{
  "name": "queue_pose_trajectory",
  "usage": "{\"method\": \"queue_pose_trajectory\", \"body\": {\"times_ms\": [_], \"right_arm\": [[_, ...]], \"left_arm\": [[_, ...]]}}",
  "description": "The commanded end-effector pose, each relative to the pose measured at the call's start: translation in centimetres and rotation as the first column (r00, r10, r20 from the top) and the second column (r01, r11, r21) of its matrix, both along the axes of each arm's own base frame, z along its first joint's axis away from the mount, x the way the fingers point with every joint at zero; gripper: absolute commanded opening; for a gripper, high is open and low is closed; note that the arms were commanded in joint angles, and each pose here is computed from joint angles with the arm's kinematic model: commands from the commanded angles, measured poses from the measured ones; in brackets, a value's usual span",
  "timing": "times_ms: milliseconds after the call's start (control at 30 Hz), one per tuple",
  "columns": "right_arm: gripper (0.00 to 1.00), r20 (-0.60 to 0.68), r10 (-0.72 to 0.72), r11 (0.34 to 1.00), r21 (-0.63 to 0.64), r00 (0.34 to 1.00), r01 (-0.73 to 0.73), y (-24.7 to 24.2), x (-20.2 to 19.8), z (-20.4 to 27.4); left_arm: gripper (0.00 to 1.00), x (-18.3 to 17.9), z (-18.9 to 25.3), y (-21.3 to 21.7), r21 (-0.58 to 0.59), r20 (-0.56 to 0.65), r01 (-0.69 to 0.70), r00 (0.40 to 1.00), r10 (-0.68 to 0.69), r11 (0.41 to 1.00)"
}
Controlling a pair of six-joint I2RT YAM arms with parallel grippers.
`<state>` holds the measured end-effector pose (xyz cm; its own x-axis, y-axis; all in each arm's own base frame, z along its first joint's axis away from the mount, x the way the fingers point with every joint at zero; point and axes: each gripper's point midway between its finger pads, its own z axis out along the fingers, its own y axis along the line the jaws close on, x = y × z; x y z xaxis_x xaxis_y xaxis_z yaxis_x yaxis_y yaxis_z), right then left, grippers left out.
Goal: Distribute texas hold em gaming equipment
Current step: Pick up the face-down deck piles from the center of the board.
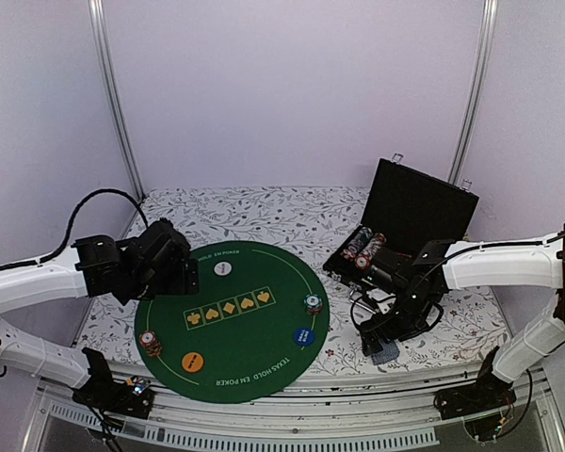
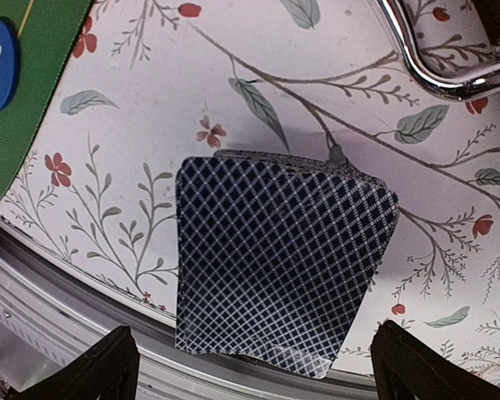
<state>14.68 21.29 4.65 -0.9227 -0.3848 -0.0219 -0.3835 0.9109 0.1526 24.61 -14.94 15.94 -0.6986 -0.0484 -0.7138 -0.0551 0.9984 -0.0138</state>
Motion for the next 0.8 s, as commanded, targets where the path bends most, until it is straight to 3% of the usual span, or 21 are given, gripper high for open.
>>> {"method": "queue_pose_trajectory", "body": {"times_ms": [0,767], "right_arm": [[0.99,0.047,-0.039,0.997,-0.068,0.998,0.042,-1.0,0.8,-0.1],[0.99,0.061,-0.026,0.997,-0.077,0.998,0.030,-0.3,0.8,-1.8]], "left_arm": [[0.98,0.1,0.1,-0.8,-0.011,0.012,0.031,0.999,-0.030,0.999],[0.98,0.4,-0.2,-1.6,0.007,-0.012,0.059,0.998,-0.059,0.998]]}}
